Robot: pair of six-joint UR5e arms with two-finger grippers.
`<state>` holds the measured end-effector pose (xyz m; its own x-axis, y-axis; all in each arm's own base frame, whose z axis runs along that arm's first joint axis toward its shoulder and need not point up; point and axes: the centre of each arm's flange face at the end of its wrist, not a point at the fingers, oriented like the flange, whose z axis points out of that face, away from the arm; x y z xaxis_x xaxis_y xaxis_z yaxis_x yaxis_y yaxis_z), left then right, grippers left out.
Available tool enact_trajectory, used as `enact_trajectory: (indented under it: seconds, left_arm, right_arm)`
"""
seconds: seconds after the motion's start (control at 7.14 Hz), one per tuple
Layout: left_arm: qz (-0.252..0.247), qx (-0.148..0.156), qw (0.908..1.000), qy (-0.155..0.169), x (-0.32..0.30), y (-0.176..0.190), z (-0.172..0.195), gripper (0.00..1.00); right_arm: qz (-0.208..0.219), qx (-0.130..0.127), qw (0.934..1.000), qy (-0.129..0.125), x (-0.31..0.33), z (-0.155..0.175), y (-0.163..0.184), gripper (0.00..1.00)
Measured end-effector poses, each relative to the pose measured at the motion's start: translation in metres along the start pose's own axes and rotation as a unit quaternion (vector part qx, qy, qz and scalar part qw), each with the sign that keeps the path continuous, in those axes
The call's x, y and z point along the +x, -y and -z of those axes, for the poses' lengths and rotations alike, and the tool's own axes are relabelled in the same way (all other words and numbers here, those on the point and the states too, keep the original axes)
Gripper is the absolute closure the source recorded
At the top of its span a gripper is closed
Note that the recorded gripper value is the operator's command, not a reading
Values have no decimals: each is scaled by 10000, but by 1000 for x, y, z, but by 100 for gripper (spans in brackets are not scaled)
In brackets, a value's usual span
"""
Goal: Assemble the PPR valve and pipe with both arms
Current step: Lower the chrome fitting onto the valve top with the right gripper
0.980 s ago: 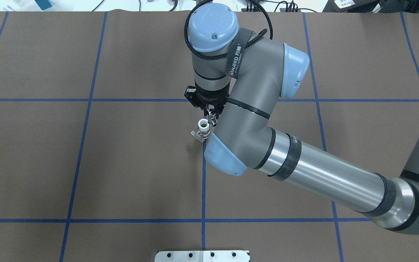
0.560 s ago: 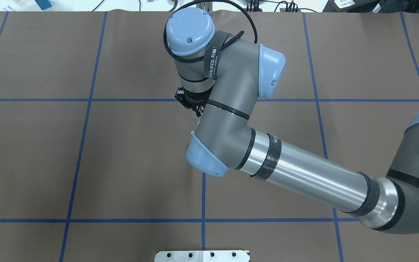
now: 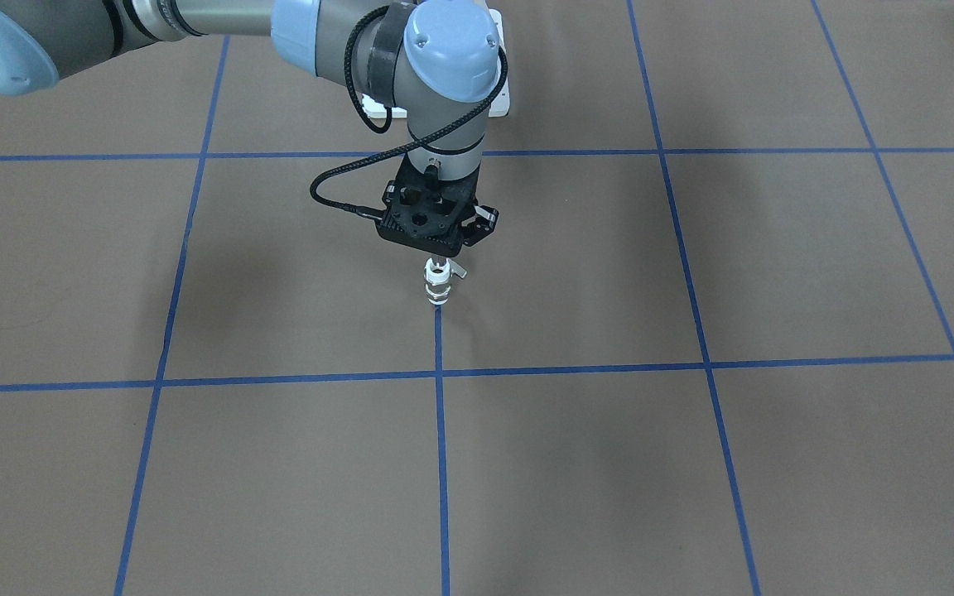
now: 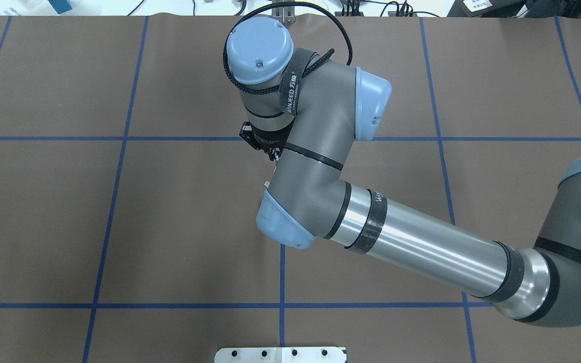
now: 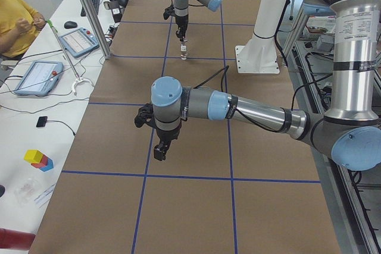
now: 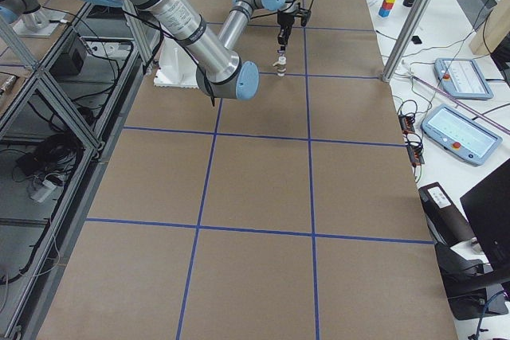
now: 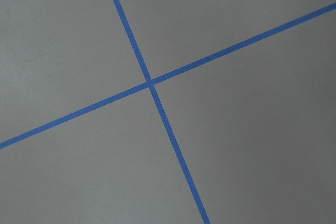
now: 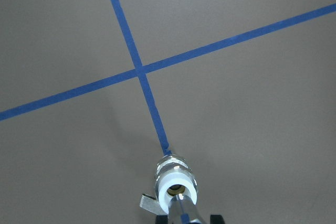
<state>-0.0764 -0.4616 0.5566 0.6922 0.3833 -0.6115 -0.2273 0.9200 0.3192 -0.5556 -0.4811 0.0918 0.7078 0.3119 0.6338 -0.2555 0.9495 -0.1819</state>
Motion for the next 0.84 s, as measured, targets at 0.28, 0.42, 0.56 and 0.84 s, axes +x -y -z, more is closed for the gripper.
enact_trajectory:
  seconds: [0.28,0.42,0.56,0.84]
  left_arm:
    - [1,-1,10000,0,0,0,0,0]
    - [2,-2,10000,-1,0,0,0,0]
    - [2,-3,10000,-1,0,0,0,0]
    - [2,-2,10000,-1,0,0,0,0]
  right_arm:
    - [53,49,10000,11,0,-6,-5,100]
    - [72,87,9999,-13,1,-10,-6,100]
    - [80,121,9999,-35,2,-13,-7,100]
    - [88,176,9998,-52,3,-15,-7,100]
